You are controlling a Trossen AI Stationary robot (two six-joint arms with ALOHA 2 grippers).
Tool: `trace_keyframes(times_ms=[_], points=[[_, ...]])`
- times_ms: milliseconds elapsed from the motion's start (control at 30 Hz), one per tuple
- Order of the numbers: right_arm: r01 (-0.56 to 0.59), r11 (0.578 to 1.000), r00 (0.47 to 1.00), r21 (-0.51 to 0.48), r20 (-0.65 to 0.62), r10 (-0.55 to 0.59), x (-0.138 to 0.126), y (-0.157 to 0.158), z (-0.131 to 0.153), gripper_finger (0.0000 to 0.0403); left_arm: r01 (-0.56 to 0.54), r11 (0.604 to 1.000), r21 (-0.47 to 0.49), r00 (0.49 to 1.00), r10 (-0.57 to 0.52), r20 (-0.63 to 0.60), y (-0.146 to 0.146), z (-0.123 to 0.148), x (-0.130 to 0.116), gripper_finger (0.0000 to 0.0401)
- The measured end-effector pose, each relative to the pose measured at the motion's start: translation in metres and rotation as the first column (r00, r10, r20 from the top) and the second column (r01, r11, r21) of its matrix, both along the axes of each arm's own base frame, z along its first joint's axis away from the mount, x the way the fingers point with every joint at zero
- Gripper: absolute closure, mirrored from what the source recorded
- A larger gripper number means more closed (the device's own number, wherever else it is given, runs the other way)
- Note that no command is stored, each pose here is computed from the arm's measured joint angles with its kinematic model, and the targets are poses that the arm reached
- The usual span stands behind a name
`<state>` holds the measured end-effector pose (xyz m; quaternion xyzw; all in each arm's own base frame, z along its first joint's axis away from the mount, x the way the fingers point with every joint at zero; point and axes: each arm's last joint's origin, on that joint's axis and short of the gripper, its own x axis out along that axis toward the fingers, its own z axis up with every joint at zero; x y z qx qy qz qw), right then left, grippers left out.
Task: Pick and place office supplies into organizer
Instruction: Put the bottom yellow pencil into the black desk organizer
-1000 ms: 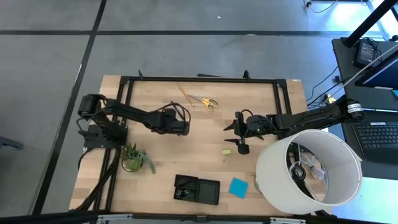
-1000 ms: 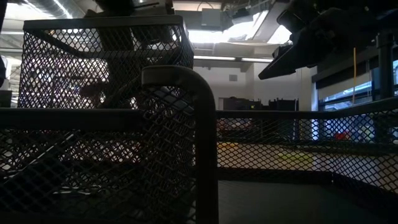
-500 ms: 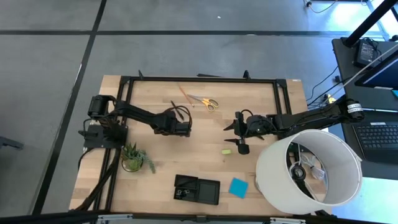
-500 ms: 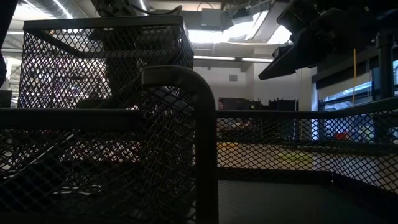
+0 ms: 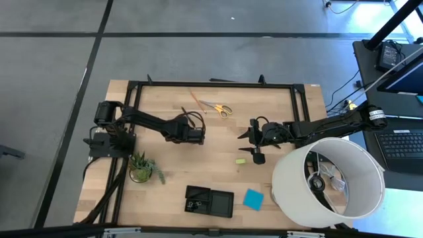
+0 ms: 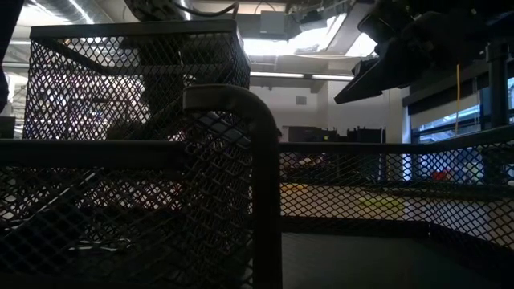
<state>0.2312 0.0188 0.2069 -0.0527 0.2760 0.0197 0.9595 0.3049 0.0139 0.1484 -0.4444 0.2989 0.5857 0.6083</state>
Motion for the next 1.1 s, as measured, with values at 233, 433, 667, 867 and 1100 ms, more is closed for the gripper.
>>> trace_keyframes(times_ms=[233, 433, 667, 867, 1100], points=[[0.000, 1.000, 1.000, 0.000, 0.000, 0.000, 0.000, 0.000, 0.000, 0.0170, -0.028, 1.000, -0.011, 0.999, 0.028, -0.034, 0.006, -0.011, 0.001, 0.0297], [0.000, 1.000, 1.000, 0.000, -0.006, 0.000, 0.000, 0.000, 0.000, 0.0170, -0.056, 0.998, -0.024, 0.996, 0.055, -0.070, 0.009, -0.024, 0.004, 0.0297], [0.000, 1.000, 1.000, 0.000, -0.006, 0.000, 0.000, 0.000, -0.001, 0.0170, -0.021, 0.999, -0.049, 0.993, 0.015, -0.114, 0.009, -0.023, 0.000, 0.0298], [0.001, 1.000, 1.000, 0.001, -0.016, -0.001, -0.001, 0.000, -0.001, 0.0170, 0.100, 0.991, -0.092, 0.978, -0.115, -0.173, 0.007, -0.023, -0.001, 0.0298], [0.001, 1.000, 1.000, 0.001, -0.016, -0.001, -0.001, 0.000, -0.001, 0.0170, 0.159, 0.986, -0.053, 0.968, -0.166, -0.187, 0.006, -0.022, -0.001, 0.0297]])
